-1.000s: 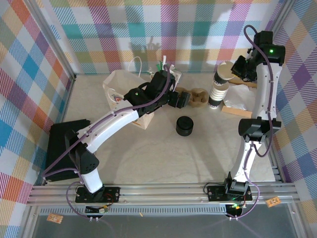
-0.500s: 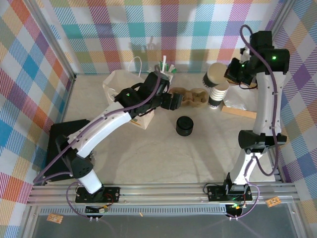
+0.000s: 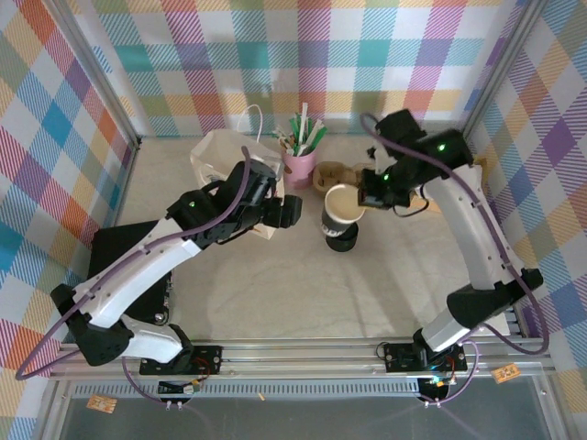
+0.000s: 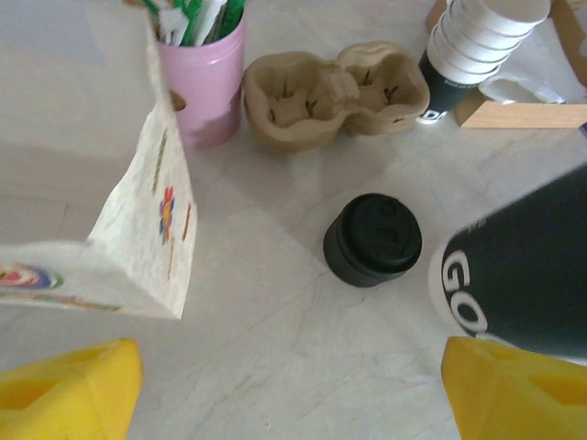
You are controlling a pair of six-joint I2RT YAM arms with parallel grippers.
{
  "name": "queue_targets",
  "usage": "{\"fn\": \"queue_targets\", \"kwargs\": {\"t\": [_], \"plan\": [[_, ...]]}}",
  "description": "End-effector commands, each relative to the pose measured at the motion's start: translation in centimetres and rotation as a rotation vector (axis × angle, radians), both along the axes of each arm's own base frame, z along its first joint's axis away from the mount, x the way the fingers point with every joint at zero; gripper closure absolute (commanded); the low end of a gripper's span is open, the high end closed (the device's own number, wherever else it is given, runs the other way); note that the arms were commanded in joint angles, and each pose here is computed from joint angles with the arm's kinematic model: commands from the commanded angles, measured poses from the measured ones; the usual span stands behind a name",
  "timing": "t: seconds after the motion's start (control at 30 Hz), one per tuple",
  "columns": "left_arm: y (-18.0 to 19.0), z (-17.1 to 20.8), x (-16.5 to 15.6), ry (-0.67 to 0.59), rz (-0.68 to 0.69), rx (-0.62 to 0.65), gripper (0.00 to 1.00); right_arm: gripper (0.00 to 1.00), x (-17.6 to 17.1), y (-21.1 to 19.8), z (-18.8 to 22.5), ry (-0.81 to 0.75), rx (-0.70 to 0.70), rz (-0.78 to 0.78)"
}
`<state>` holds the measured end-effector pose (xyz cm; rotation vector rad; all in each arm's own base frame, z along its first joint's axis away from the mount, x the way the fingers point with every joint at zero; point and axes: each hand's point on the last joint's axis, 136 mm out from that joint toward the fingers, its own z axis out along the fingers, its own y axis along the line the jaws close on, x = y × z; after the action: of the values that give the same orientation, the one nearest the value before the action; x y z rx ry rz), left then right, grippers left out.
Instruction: Pack the takeout coffee
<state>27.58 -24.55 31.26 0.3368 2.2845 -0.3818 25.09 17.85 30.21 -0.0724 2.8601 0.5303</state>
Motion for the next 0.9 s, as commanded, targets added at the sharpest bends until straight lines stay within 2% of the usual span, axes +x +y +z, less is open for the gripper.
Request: {"fn": "queue_targets", "kwargs": {"t": [0.0,0.17,0.47,0.7,0.87], "plan": [[1.6,0.0,-0.8,0.014,0.047,-0.032,0.16,1.0,-0.9,1.9,-0.9,-0.047,0.011,0.032],[2.3,-1.8,-1.2,0.068,0.088,-0.019,0.16,1.0,-2.9,2.8,-4.9,-0.056,-0.023,0.115],[1.6,-5.7,-1.7,0.15,0.117,-0.079,0.15,1.0,-1.8,3.8,-11.5,-0.098,-0.054,0.236],[1.5,-7.2,-1.8,0.16,0.133,-0.115,0.15,1.0,-1.1,5.2,-13.7,-0.084,-0.027,0.266],[1.1,-8.8,-1.6,0.148,0.114,-0.118,0.15,1.0,-0.8,5.6,-15.5,-0.044,-0.06,0.305]]}}
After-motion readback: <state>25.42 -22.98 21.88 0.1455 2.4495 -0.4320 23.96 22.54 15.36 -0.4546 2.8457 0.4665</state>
